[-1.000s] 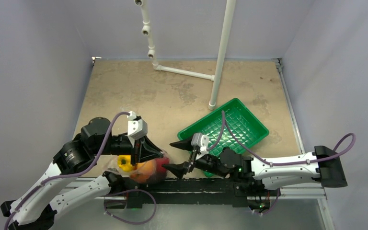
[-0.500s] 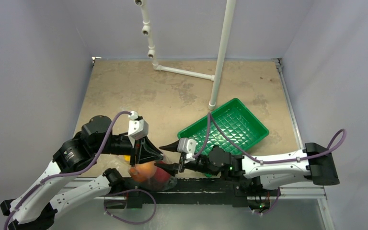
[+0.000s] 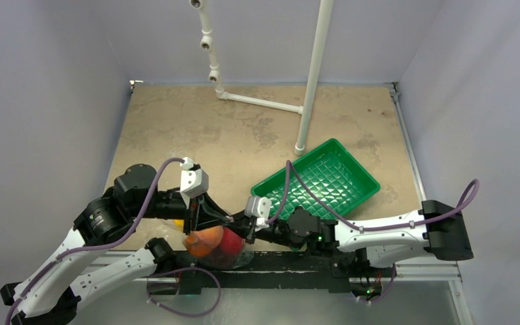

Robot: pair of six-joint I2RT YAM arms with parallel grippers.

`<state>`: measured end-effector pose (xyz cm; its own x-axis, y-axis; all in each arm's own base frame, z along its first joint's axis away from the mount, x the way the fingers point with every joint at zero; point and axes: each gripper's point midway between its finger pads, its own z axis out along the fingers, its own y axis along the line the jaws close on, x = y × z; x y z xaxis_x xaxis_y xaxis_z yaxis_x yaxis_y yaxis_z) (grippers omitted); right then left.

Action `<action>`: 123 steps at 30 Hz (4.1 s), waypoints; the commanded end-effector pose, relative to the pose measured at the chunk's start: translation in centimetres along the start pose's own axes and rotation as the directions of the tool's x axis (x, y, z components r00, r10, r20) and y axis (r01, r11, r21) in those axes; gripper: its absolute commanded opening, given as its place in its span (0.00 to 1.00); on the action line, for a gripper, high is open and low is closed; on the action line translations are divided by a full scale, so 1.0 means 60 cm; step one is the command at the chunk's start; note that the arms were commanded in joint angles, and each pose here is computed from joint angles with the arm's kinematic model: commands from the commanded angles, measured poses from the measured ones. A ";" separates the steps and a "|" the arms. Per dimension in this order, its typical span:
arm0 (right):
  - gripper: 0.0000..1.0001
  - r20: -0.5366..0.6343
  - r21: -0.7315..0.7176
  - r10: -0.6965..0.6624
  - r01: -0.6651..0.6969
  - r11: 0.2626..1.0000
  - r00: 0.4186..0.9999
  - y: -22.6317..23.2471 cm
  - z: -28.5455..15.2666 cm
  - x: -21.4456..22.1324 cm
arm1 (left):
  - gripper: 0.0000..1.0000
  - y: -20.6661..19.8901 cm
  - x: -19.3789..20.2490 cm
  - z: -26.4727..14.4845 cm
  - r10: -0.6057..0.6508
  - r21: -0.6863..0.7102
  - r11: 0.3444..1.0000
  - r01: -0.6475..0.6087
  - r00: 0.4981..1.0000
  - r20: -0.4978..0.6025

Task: Place the food in the zip-top bag and seal the zipper
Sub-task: Adjust the zipper food storage bag at the center of the board.

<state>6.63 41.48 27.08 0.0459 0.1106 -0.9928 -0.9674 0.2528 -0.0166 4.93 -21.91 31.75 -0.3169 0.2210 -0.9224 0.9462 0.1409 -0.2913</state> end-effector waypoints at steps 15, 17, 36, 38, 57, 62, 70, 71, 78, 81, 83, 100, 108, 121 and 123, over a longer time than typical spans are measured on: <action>0.00 0.370 0.251 0.118 -0.222 0.942 0.921 -0.096 -0.062 -0.159 | 0.00 0.079 0.002 -0.024 0.015 -0.293 0.956 -0.009 1.000 0.016; 0.00 0.384 0.243 0.118 -0.223 0.944 0.916 -0.095 -0.068 -0.168 | 0.00 0.088 0.002 -0.027 0.018 -0.323 0.946 -0.010 1.000 0.022; 0.31 0.236 0.106 0.164 -0.193 0.975 0.958 -0.047 -0.067 -0.144 | 0.00 0.025 -0.069 -0.027 0.099 -0.158 0.985 -0.074 0.983 0.157; 0.46 0.213 0.108 0.174 -0.200 0.974 0.961 -0.047 -0.071 -0.140 | 0.00 0.022 -0.072 -0.027 0.101 -0.153 0.985 -0.077 0.982 0.157; 0.98 0.005 0.180 -0.078 0.076 0.981 0.997 -0.072 -0.062 -0.135 | 0.00 0.000 -0.090 -0.020 0.112 -0.074 0.992 -0.102 0.981 0.157; 0.98 -0.017 0.066 -0.154 0.155 0.986 0.988 -0.045 -0.058 -0.130 | 0.00 -0.013 -0.091 -0.023 0.118 -0.037 0.993 -0.114 0.981 0.154; 0.99 0.046 -0.013 -0.181 0.182 0.983 0.982 -0.026 -0.063 -0.125 | 0.00 -0.037 -0.079 -0.025 0.120 0.044 0.991 -0.127 0.982 0.149; 0.99 0.041 0.010 -0.192 0.191 0.981 0.981 -0.050 -0.058 -0.123 | 0.00 -0.039 -0.078 -0.024 0.121 0.053 0.990 -0.130 0.982 0.148; 0.95 0.055 -0.192 -0.201 0.208 0.959 0.978 -0.002 -0.029 -0.109 | 0.00 -0.045 -0.071 -0.023 0.120 0.081 0.988 -0.132 0.984 0.133; 0.93 0.070 -0.261 -0.193 0.204 0.943 0.979 0.011 -0.026 -0.104 | 0.00 -0.045 -0.070 -0.023 0.122 0.084 0.987 -0.134 0.984 0.133; 0.91 0.075 -0.294 -0.178 0.192 0.936 0.981 0.019 -0.023 -0.097 | 0.00 -0.045 -0.068 -0.022 0.121 0.086 0.987 -0.133 0.984 0.130; 0.00 0.039 -0.353 -0.086 0.094 0.931 0.996 0.041 0.007 -0.044 | 0.00 -0.043 -0.065 -0.017 0.115 0.093 0.988 -0.127 0.986 0.124; 0.00 0.143 -0.152 -0.039 0.061 0.986 0.989 -0.014 -0.010 -0.113 | 0.00 -0.039 -0.057 -0.019 0.101 0.073 0.991 -0.111 0.987 0.125; 0.00 0.343 -0.071 0.062 -0.040 0.997 0.937 -0.036 -0.083 -0.206 | 0.00 -0.016 -0.048 -0.019 0.089 0.000 0.996 -0.089 0.989 0.117; 0.00 0.361 -0.058 0.080 -0.063 0.996 0.929 -0.035 -0.084 -0.211 | 0.00 -0.015 -0.048 -0.015 0.085 0.005 0.996 -0.086 0.989 0.117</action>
<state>6.49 37.15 31.93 0.0557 0.2190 -0.9741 -0.9911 0.1306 -0.0273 5.19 -22.33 35.23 -0.2139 0.1129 -0.9703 0.9737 0.1049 -0.2025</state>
